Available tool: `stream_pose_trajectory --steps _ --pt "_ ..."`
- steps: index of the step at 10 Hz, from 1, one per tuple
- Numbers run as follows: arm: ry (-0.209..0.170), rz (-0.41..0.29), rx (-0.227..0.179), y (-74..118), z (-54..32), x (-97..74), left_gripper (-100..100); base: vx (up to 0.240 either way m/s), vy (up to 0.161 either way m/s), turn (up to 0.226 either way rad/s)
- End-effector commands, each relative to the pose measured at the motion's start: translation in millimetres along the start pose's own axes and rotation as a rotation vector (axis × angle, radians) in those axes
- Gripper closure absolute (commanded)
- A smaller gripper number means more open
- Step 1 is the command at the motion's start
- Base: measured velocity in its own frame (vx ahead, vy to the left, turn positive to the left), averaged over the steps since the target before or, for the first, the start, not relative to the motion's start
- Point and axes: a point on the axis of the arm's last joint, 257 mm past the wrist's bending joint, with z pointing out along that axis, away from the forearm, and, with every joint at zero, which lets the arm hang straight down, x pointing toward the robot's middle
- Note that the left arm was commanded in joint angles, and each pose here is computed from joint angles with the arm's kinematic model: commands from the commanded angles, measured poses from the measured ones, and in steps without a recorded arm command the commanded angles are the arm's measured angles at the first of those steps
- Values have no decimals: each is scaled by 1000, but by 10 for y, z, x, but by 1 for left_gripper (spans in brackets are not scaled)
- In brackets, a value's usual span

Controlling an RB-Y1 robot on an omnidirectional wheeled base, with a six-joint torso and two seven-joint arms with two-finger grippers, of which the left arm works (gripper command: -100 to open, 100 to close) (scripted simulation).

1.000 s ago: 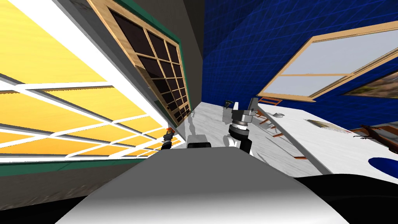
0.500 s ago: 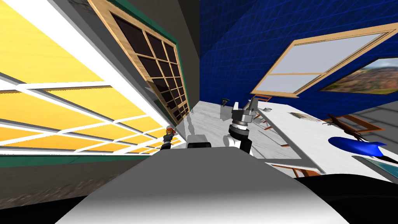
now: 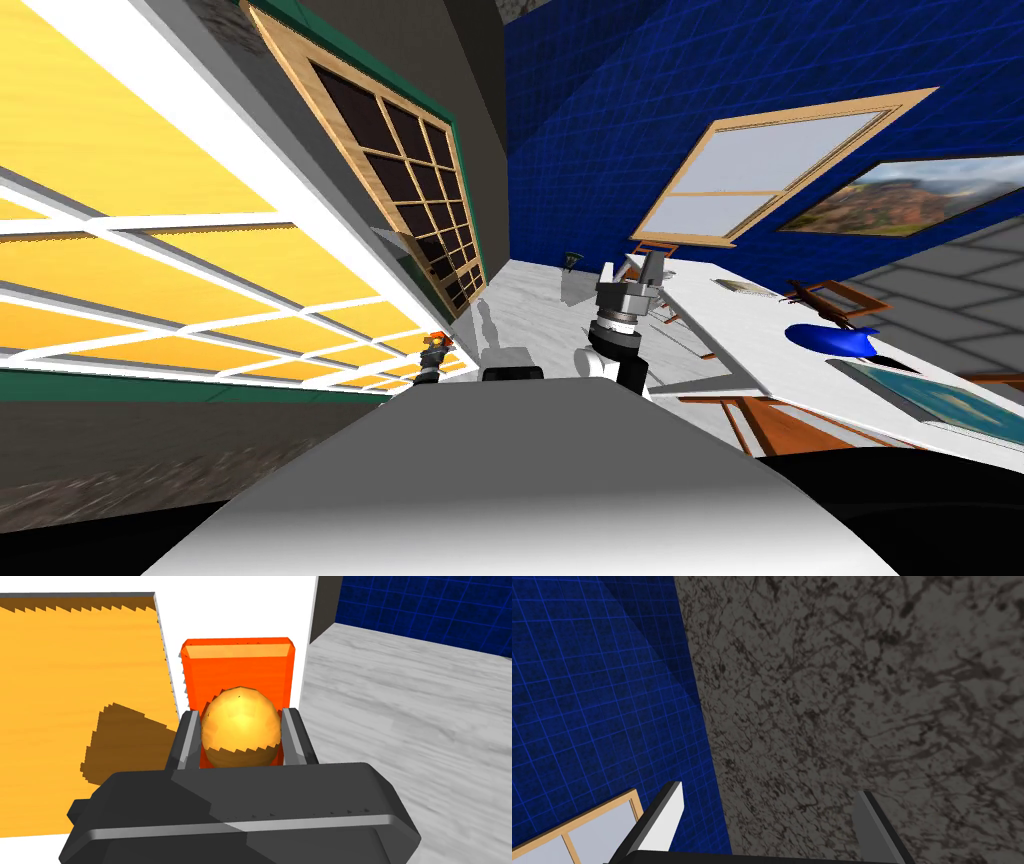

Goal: Pull the door open

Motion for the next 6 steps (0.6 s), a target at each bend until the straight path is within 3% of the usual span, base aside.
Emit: stream_pose_trajectory --steps 1,6 --pt "4 -1 -2 18 17 12 100 -202 37 -130" --pt "9 -1 6 24 69 33 100 -201 39 -176"
